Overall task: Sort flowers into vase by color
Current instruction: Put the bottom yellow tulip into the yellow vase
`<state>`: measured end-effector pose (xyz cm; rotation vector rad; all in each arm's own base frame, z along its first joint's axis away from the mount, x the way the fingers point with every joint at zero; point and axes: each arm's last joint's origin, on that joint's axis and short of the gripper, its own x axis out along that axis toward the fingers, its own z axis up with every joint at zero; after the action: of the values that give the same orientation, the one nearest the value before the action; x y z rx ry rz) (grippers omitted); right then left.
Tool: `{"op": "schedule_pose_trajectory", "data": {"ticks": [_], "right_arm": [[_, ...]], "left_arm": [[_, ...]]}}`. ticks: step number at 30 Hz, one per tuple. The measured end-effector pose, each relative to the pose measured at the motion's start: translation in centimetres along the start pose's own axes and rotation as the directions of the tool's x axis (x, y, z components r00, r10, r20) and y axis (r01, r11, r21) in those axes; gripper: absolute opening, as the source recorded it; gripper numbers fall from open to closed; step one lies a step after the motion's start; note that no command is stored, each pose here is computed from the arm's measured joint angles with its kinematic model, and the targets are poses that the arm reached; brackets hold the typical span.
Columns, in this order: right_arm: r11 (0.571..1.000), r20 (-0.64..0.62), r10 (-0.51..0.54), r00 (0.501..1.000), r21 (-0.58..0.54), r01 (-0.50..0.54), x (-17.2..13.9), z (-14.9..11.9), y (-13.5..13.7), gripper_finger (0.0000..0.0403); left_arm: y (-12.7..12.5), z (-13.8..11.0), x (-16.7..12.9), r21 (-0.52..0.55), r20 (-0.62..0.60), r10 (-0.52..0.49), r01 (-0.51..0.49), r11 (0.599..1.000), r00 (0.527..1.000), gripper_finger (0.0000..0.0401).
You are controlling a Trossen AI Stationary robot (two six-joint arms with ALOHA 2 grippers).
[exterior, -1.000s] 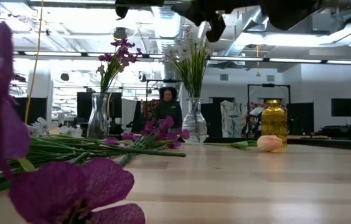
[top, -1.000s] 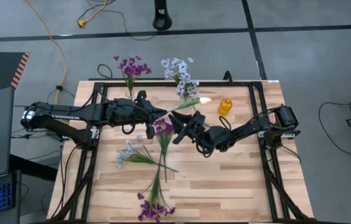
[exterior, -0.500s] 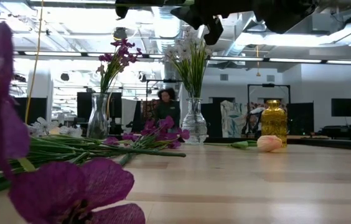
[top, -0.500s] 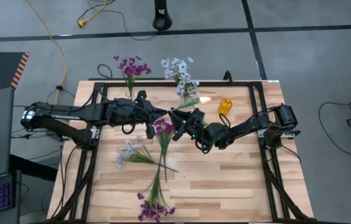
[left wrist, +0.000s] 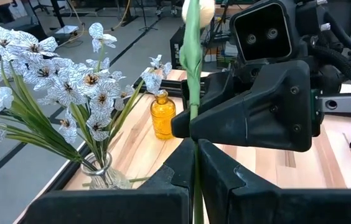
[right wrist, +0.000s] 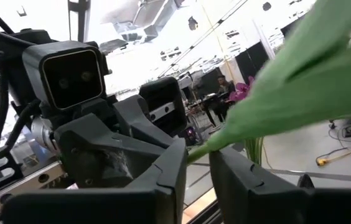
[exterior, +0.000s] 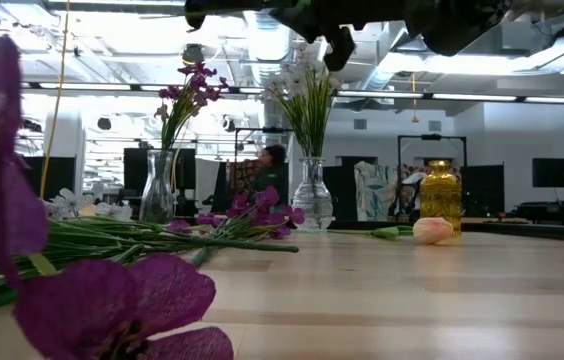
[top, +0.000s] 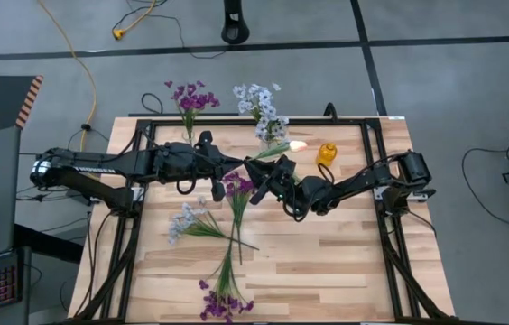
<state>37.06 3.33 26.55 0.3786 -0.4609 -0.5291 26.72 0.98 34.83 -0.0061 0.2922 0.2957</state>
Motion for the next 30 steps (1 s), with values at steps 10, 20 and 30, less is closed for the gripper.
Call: {"op": "schedule_pose_trajectory", "data": {"ticks": [10, 20, 30], "right_arm": [[1.0, -0.001, 0.018, 1.0, 0.002, -0.018, 0.0, 0.0, 0.1, 0.003], [0.998, -0.003, 0.033, 0.999, -0.055, -0.033, -0.5, 0.6, 0.7, 0.0036], [0.944, -0.144, -0.102, 0.984, -0.326, 0.05, -2.4, 6.6, 1.7, 0.0033]], "left_arm": [[0.0, 0.0, 0.0, 0.001, -0.002, 0.001, -0.001, 1.0, 1.0, 0.0004], [-0.2, 0.1, -0.1, 0.128, 0.002, -0.063, 0.062, 0.99, 0.998, 0.0013], [0.2, 0.9, -1.2, 0.238, -0.044, -0.036, 0.046, 0.97, 0.998, 0.0093]]}}
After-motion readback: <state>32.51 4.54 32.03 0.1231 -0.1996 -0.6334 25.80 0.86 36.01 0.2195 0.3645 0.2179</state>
